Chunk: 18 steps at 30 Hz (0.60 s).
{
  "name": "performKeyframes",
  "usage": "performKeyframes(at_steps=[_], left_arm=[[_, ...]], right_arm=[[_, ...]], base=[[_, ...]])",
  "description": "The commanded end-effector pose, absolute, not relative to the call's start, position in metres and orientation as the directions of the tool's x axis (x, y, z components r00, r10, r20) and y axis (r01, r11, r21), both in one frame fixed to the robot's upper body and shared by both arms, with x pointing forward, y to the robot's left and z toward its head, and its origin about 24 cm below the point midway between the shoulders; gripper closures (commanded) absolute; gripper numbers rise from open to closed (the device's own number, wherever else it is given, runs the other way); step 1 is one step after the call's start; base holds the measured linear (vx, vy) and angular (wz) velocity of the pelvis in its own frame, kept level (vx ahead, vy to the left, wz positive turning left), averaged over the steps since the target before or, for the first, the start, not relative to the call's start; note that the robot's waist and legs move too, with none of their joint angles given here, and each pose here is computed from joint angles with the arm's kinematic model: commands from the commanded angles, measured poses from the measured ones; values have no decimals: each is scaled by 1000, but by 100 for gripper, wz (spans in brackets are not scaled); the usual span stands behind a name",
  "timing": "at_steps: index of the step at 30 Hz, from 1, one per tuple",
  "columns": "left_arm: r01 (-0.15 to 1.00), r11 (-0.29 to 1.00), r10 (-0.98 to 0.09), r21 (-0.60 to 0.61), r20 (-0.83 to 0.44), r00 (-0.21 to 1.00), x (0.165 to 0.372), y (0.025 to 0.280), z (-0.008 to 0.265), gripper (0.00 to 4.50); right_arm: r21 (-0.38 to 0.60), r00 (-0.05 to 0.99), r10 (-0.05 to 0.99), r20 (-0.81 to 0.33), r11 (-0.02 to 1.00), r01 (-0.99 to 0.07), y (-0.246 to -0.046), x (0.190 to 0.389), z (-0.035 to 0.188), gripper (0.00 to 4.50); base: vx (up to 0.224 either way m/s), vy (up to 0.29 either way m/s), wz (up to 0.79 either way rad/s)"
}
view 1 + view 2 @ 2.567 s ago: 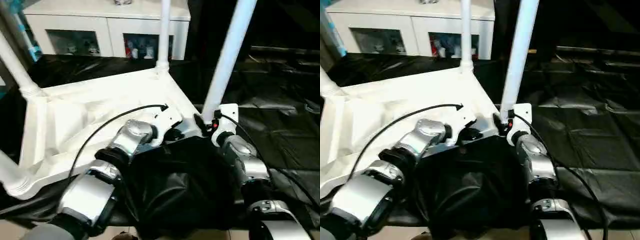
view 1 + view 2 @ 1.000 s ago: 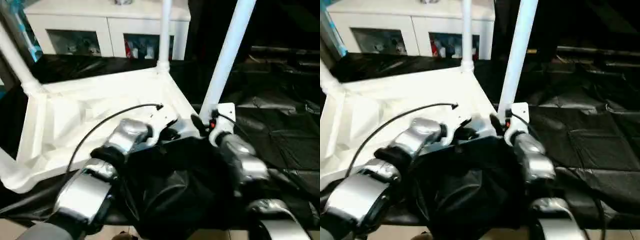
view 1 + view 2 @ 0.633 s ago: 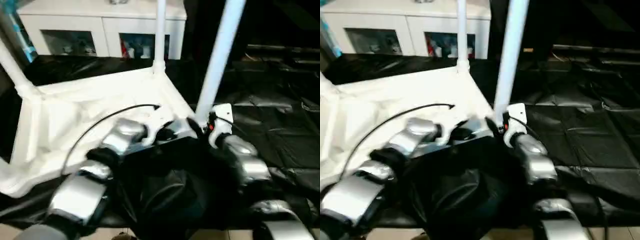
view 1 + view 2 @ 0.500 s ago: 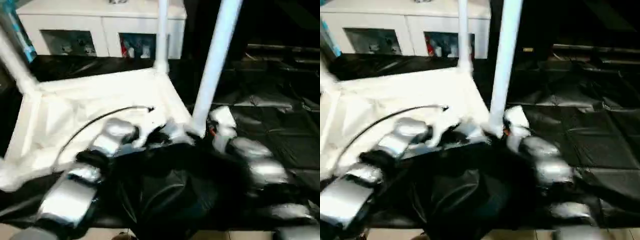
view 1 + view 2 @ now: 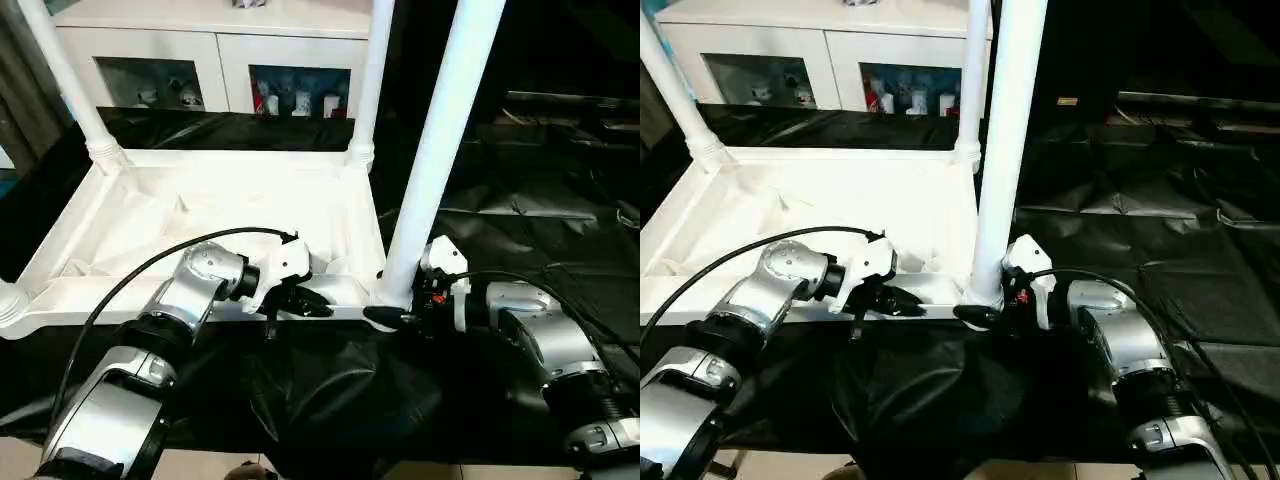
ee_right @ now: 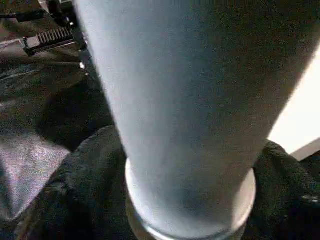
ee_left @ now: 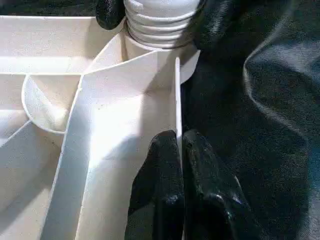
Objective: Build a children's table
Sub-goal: Rotate leg to tighten
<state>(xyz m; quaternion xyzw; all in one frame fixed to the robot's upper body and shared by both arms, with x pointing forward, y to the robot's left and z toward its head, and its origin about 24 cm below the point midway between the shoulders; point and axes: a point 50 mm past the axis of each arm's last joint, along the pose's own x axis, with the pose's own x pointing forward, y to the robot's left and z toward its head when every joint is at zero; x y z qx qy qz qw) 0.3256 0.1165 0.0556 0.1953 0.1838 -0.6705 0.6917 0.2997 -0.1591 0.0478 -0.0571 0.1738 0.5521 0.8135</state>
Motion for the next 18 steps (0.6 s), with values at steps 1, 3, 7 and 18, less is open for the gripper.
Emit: performKeyframes(at_steps=[1, 3, 7, 18], left_arm=[[1000, -21, -897, 17, -443, -11, 321, 102, 59, 450], [1000, -7, -895, 23, -446, 4, 322, 103, 59, 450], [995, 85, -881, 49, -464, 98, 329, 103, 58, 450], [854, 506, -739, 126, -447, 504, 362, 69, 61, 450]], right_arm=[[122, 265, 902, -342, 322, -939, -146, 294, 45, 123], [135, 280, 897, -341, 342, -930, -146, 294, 42, 137], [141, 397, 858, -326, 459, -877, -145, 297, 33, 171], [219, 858, 404, -316, 911, -349, -117, 329, 12, 177]], base=[[0, 0, 0], [0, 0, 0], [0, 0, 0], [0, 0, 0]])
